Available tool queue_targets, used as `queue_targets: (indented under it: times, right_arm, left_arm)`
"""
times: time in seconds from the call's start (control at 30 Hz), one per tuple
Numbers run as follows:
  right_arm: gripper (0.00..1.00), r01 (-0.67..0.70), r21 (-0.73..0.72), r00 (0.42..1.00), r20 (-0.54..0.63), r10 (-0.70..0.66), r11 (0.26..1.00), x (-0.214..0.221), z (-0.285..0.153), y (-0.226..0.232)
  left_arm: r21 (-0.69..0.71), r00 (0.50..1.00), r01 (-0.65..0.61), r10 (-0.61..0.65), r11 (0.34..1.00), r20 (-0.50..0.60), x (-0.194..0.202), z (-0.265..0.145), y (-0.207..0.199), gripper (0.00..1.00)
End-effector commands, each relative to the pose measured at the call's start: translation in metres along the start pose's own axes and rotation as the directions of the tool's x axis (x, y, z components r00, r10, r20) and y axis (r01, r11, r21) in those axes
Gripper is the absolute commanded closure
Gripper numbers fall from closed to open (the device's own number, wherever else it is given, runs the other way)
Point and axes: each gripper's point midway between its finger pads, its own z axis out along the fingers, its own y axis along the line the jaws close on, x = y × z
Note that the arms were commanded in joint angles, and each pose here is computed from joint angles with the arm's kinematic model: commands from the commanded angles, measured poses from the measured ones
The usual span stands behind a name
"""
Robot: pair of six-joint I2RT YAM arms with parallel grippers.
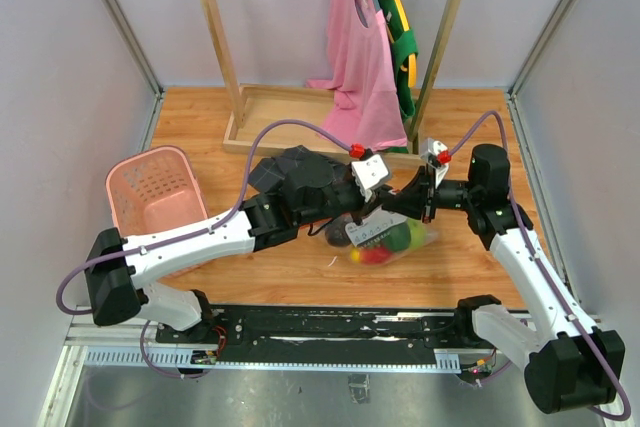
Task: Open the zip-top bag and remove the fake food
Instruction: Unzip the zipper food storage bag at the center of the board.
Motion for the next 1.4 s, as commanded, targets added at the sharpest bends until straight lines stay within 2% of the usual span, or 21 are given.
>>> queue_targets:
  times: [0.0,1.37]
  right_arm:
    - [0.99,0.048,0.025,0.998,0.032,-0.049,0.999,-0.019,-0.009,-0.005]
    - [0.99,0.041,0.091,0.998,0.049,-0.045,0.995,-0.023,-0.021,-0.017]
  left_arm:
    - [-0.011,1.000,-0.016,0.016,1.000,-0.004,0.004,-0.009,0.006,1.00]
    - [-0.092,0.998,0.003,-0.009,0.996,-0.059,0.036,-0.039,0.029,1.00]
